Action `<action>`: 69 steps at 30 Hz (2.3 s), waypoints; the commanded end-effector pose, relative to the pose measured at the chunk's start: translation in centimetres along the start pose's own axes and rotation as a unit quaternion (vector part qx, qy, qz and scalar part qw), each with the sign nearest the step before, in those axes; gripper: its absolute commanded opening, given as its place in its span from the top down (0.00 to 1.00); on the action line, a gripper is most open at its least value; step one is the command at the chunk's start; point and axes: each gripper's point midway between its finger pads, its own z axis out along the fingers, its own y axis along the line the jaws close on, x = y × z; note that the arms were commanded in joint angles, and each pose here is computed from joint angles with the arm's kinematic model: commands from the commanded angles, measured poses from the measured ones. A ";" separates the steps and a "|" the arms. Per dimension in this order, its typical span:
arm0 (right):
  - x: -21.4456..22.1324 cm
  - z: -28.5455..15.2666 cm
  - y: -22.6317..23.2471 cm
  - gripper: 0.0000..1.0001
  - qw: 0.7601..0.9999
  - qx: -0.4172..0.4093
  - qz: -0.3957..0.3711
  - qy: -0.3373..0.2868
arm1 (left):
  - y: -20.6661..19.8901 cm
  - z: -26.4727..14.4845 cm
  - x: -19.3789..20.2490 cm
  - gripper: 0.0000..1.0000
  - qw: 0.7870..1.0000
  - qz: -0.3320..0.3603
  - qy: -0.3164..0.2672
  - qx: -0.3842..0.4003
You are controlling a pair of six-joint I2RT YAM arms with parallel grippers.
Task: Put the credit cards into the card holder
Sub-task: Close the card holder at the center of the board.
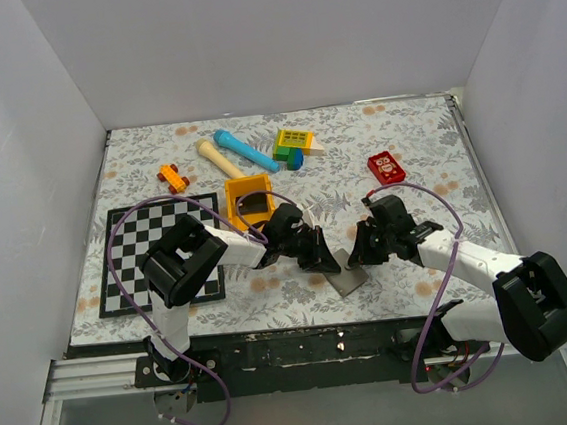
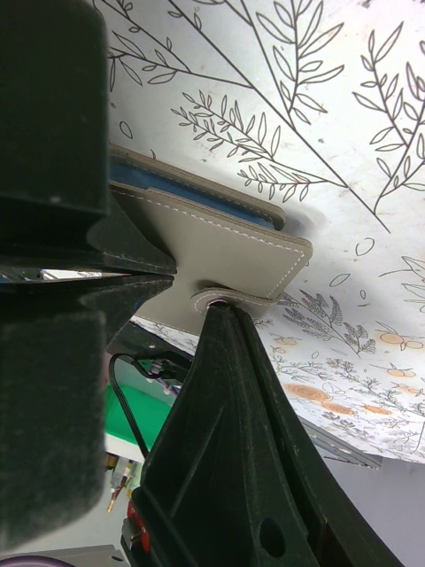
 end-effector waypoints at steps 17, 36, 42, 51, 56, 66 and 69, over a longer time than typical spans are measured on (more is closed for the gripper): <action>2.4 -0.1 0.6 0.85 0.999 -0.021 -0.012 0.036 | 5.7 0.6 -0.2 1.00 0.995 -0.013 -0.022 -0.098; 4.0 0.4 -0.3 0.85 0.994 0.052 -0.069 0.061 | 5.8 0.6 -0.2 1.00 0.995 -0.014 -0.021 -0.099; 5.1 0.4 -0.5 0.85 0.991 0.069 -0.086 0.070 | 5.9 0.5 -0.2 1.00 0.995 -0.014 -0.022 -0.100; 6.9 0.7 -1.8 0.85 0.987 0.120 -0.089 0.055 | 5.8 0.6 -0.2 1.00 0.995 -0.014 -0.021 -0.098; 7.7 1.0 -2.4 0.85 0.984 0.154 -0.080 0.048 | 5.8 0.6 -0.2 1.00 0.995 -0.014 -0.021 -0.098; 10.4 1.8 -3.5 0.85 0.984 0.168 -0.045 0.047 | 5.9 0.5 0.0 1.00 0.995 -0.013 -0.020 -0.098; 11.1 1.7 -3.9 0.85 0.982 0.176 -0.041 0.053 | 5.9 0.5 -0.1 1.00 0.995 -0.013 -0.020 -0.100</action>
